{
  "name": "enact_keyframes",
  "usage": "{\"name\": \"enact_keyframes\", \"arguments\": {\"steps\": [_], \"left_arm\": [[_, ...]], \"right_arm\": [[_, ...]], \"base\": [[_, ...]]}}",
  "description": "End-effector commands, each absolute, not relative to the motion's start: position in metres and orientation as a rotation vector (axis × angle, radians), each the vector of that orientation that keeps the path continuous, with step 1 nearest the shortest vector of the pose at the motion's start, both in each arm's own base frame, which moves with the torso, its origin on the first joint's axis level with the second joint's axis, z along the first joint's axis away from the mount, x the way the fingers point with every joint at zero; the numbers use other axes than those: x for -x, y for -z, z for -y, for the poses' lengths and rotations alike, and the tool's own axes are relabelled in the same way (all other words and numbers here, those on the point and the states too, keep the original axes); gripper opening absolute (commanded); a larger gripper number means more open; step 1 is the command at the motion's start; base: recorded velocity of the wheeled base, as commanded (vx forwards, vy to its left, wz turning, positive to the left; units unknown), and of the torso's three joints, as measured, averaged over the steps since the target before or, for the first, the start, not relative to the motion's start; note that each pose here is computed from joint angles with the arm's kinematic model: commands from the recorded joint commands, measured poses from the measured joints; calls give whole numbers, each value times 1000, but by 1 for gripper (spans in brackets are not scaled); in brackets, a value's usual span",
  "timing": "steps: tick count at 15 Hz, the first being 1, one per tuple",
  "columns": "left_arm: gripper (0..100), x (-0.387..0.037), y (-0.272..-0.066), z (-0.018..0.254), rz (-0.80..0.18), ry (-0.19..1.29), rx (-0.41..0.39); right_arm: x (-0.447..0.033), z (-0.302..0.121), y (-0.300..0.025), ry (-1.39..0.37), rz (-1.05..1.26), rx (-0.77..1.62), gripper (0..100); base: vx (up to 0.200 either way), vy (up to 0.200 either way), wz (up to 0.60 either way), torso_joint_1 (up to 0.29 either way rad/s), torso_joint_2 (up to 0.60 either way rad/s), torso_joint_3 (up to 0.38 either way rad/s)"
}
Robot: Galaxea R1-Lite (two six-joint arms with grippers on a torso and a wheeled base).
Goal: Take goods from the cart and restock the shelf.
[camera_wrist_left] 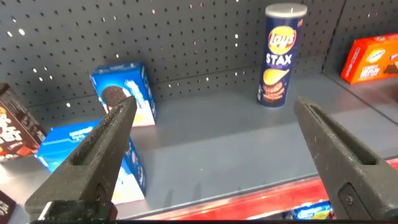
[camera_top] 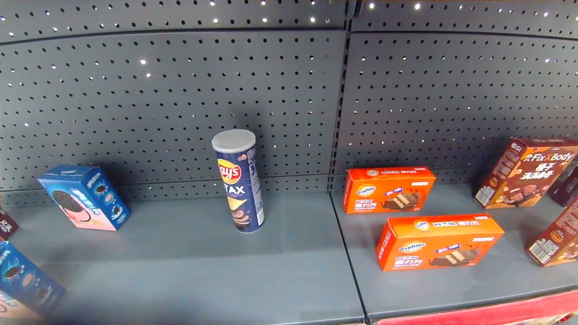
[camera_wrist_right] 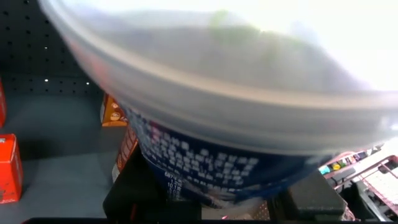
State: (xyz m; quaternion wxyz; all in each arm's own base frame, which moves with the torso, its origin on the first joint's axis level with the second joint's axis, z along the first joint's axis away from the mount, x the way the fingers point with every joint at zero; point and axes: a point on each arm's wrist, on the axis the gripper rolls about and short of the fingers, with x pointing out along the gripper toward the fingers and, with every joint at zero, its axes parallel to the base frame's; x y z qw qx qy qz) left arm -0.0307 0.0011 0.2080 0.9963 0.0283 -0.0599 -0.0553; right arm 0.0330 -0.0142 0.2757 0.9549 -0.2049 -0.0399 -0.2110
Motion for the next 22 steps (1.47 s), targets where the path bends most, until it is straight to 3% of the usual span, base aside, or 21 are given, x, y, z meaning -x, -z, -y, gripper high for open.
{"name": "enact_keyframes", "arguments": {"steps": [1, 4, 8, 11, 15, 16, 22], "left_arm": [[100, 29, -204, -1, 106, 110, -57], [100, 25, -194, -1, 67, 110, -53], [100, 19, -192, 0, 31, 110, -53], [100, 12, -189, 0, -10, 82, -54], [100, 3, -204, 0, -50, 67, -55], [100, -2, -208, 0, -63, 65, -56], [100, 0, -218, -2, -39, -24, -93]], "right_arm": [[-32, 14, -274, 429, 78, 416, 0], [-28, 10, -255, 369, 46, 403, 0], [-40, 7, -286, 194, 123, 392, 0], [-41, 3, -289, 96, 149, 346, 0], [-40, -2, -286, -42, 166, 185, 0], [-39, -6, -288, -154, 189, 116, 0], [-28, -12, -294, -424, 246, 80, 0]], "base": [[0, 0, 0, 0, 0, 0], [0, 0, 0, 0, 0, 0], [0, 0, 0, 0, 0, 0], [0, 0, 0, 0, 0, 0], [0, 0, 0, 0, 0, 0], [0, 0, 0, 0, 0, 0], [0, 0, 0, 0, 0, 0]]}}
